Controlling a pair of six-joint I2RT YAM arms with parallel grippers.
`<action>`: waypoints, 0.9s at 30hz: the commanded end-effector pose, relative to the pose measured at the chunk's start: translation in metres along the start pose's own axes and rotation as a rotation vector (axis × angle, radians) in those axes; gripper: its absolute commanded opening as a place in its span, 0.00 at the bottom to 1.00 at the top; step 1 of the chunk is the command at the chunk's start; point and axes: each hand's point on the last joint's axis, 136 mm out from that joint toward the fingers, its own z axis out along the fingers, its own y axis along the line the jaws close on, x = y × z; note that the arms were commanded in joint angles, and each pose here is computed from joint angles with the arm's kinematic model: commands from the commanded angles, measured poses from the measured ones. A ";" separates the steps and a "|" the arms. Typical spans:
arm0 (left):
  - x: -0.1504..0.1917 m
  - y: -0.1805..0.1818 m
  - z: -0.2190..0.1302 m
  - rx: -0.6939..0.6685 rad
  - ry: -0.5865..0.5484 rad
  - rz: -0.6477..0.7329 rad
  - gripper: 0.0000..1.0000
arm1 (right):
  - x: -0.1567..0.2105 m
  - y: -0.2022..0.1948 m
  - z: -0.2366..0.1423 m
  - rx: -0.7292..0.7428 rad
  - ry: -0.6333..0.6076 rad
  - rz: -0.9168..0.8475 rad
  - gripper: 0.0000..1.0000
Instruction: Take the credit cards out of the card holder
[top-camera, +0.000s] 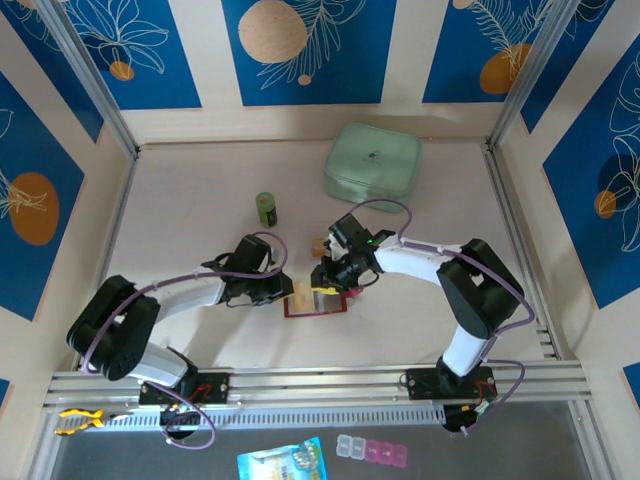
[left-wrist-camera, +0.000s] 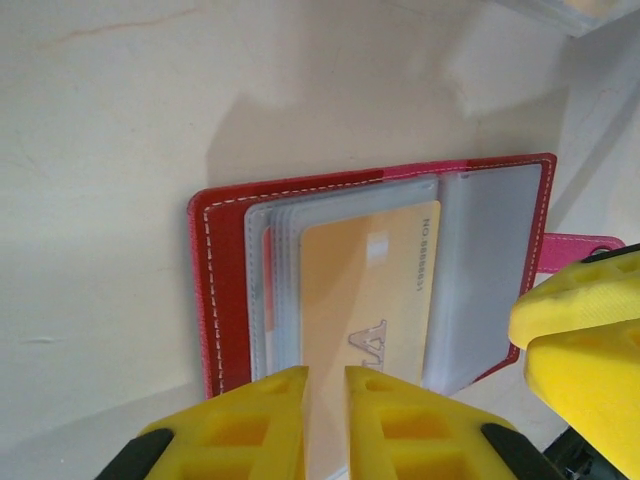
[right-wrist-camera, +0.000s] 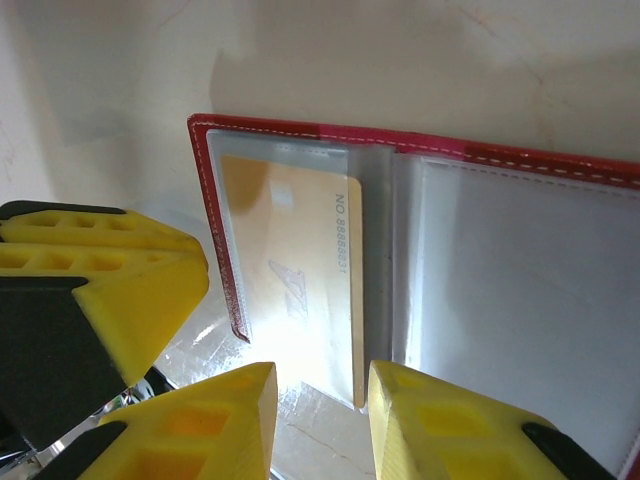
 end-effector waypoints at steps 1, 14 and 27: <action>0.003 0.011 0.004 -0.018 0.015 -0.002 0.18 | 0.001 0.013 0.003 -0.037 0.023 -0.012 0.31; 0.006 0.015 0.010 -0.017 0.037 -0.011 0.19 | 0.002 0.014 0.017 -0.047 0.054 -0.018 0.26; 0.006 0.019 0.011 -0.026 0.045 -0.015 0.16 | 0.000 0.004 0.024 0.011 0.050 -0.053 0.23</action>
